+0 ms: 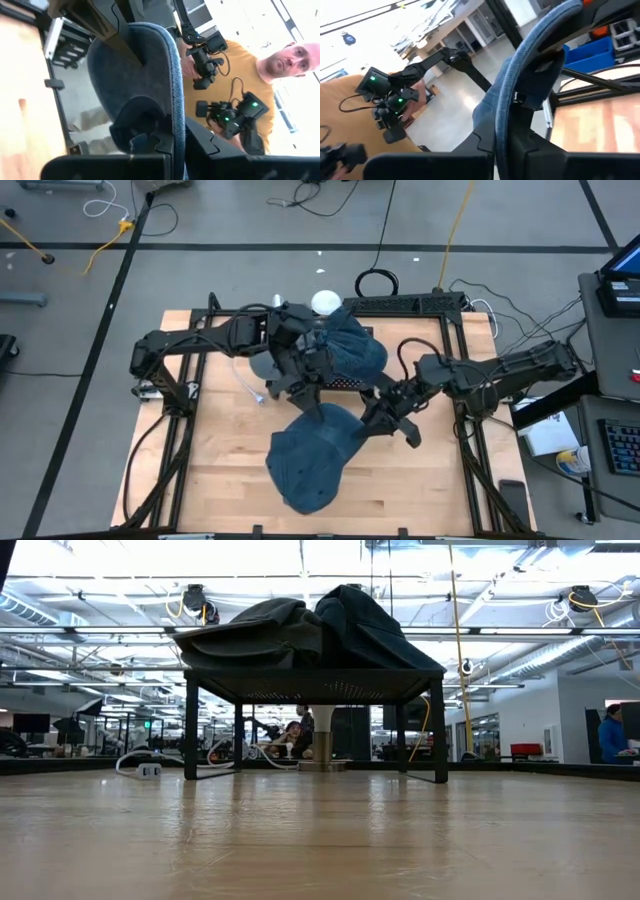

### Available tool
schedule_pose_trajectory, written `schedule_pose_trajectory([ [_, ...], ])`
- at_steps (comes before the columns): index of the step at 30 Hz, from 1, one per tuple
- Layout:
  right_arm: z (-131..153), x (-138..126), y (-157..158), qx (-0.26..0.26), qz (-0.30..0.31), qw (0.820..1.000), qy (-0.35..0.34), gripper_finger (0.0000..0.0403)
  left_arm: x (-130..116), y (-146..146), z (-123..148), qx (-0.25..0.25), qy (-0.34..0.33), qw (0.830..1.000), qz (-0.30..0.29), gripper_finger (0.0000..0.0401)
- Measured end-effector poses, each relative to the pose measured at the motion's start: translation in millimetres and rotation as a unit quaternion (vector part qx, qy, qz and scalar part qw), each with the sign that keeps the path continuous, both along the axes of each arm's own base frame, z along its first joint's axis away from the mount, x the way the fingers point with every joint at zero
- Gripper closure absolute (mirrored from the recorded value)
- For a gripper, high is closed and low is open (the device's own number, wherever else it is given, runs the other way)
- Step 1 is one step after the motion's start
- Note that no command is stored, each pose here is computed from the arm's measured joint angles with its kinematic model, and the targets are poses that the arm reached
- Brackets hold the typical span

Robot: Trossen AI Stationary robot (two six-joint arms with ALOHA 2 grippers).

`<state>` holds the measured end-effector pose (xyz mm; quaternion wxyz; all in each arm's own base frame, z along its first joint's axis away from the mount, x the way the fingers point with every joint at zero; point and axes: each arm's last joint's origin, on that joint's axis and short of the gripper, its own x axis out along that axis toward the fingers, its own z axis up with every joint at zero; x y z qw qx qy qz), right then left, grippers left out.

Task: Pick & Place hat
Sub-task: Stack the blue cap on the blue caps on the shelf

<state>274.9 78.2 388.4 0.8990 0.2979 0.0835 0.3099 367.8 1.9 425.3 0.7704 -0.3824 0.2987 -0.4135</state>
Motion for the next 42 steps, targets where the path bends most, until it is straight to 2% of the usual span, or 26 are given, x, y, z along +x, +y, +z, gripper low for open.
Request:
schedule_pose_trajectory([
  [7,11,-36,-10,-0.011,-0.015,0.999,0.045,0.0398,2,12,-1,0.017,-0.015,0.999,0.035,0.0349],
  [12,19,-66,-14,-0.009,0.008,0.997,0.071,0.0399,0,16,2,0.025,-0.03,0.998,0.042,0.0305],
  [18,23,-97,-24,-0.006,-0.019,0.995,0.097,0.0399,0,26,1,0.039,-0.043,0.996,0.063,0.0243],
  [21,26,-108,-28,0.003,-0.045,0.994,0.101,0.0399,-6,28,2,0.07,-0.039,0.992,0.101,0.0216],
  [25,30,-121,-34,0.012,-0.082,0.992,0.095,0.0399,-20,33,-1,0.141,-0.016,0.977,0.159,0.0191],
  [29,34,-132,-39,0.027,-0.123,0.988,0.087,0.0399,-41,32,6,0.208,-0.003,0.956,0.209,0.0171],
  [31,36,-137,-41,0.031,-0.145,0.986,0.081,0.0399,-52,28,16,0.246,-0.019,0.938,0.242,0.0161],
  [36,40,-147,-48,0.052,-0.212,0.974,0.065,0.0399,-87,14,42,0.359,-0.079,0.872,0.323,0.0138],
  [40,46,-152,-52,0.067,-0.252,0.965,0.04,0.0399,-112,-1,59,0.435,-0.127,0.815,0.362,0.0125],
  [42,49,-154,-53,0.074,-0.265,0.961,0.021,0.0399,-123,-7,65,0.453,-0.143,0.798,0.371,0.0121],
])
